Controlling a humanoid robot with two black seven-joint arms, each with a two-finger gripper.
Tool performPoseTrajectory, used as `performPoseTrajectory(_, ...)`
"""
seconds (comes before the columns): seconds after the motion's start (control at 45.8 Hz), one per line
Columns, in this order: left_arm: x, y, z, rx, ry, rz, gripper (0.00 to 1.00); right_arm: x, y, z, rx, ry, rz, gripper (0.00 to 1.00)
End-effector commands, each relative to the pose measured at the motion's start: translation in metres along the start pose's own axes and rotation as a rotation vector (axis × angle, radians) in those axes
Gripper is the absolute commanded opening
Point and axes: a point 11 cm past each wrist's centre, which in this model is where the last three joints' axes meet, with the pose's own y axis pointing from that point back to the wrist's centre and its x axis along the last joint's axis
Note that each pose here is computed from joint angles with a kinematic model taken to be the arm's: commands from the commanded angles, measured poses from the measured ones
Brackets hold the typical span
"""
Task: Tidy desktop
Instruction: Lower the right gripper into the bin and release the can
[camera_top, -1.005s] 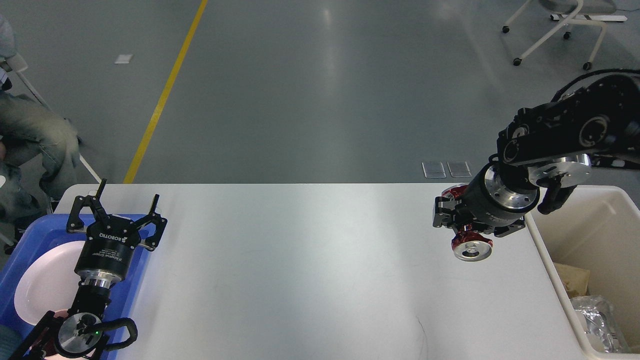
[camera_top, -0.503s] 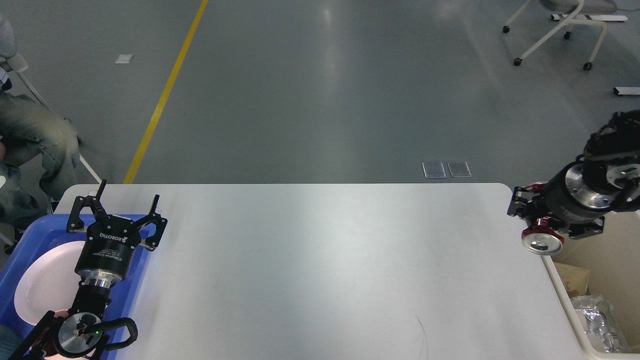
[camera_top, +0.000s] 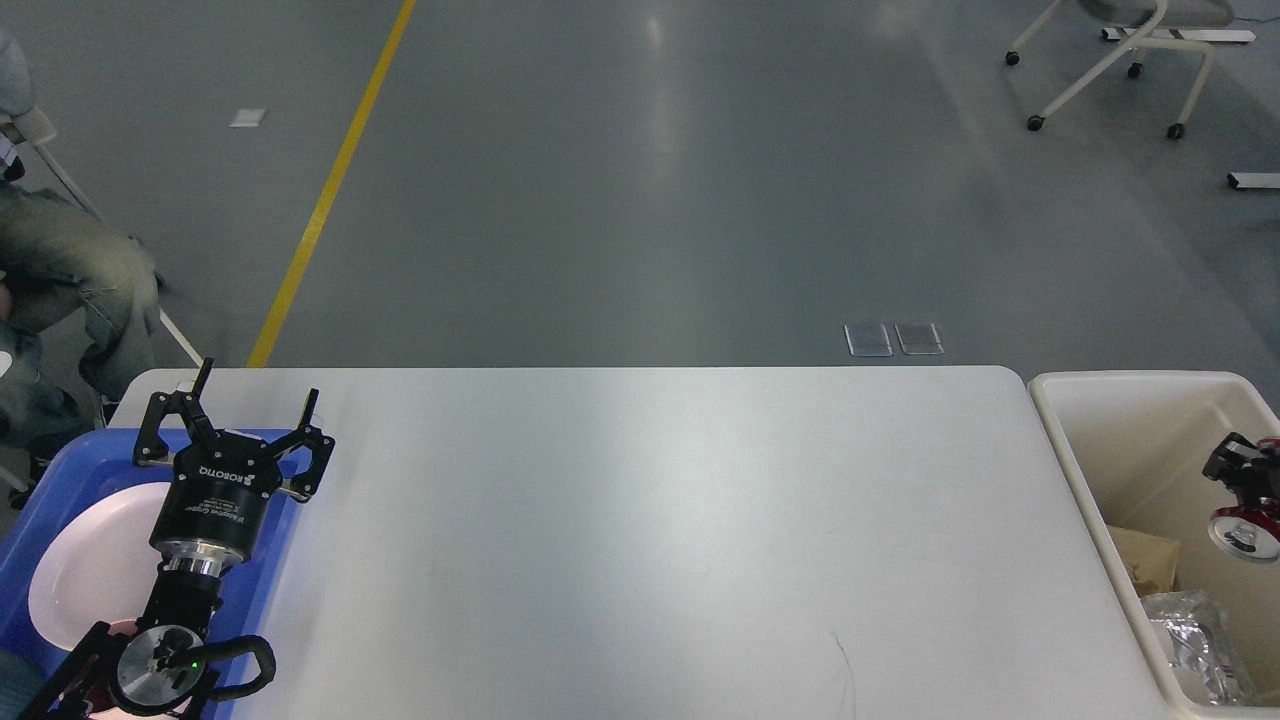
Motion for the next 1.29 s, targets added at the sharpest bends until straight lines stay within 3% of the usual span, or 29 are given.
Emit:
performPoseTrajectory(0.0, 0.0, 0.0, 0.0, 0.0, -0.001, 0.0, 0.96, -0.017, -0.041, 0.02, -0.019, -0.09, 0.075, 0.0)
performPoseTrajectory(0.371, 0.0, 0.0, 0.0, 0.0, 0.0, 0.0, 0.96, -0.083, -0.094, 0.027, -0.073, -0.068, 0.298, 0.0)
performPoseTrajectory(0.721, 0.0, 0.0, 0.0, 0.0, 0.0, 0.0, 0.96, -0.092, -0.099, 0.038, -0.095, -0.061, 0.345, 0.0)
performPoseTrajectory(0.743, 0.0, 0.0, 0.0, 0.0, 0.0, 0.0, 0.96, -0.092, -0.099, 0.038, -0.095, -0.062, 0.349, 0.04)
performPoseTrajectory(0.83, 0.0, 0.0, 0.0, 0.0, 0.0, 0.0, 0.96, -0.087, -0.097, 0.038, -0.094, -0.072, 0.387, 0.76)
performPoseTrajectory(0.874, 0.0, 0.0, 0.0, 0.0, -0.001, 0.0, 0.96, -0.084, -0.095, 0.038, -0.094, -0.078, 0.422, 1.0)
performPoseTrajectory(1.267, 0.0, 0.0, 0.0, 0.0, 0.0, 0.0, 0.96, -0.089, -0.096, 0.032, -0.084, -0.075, 0.416, 1.0)
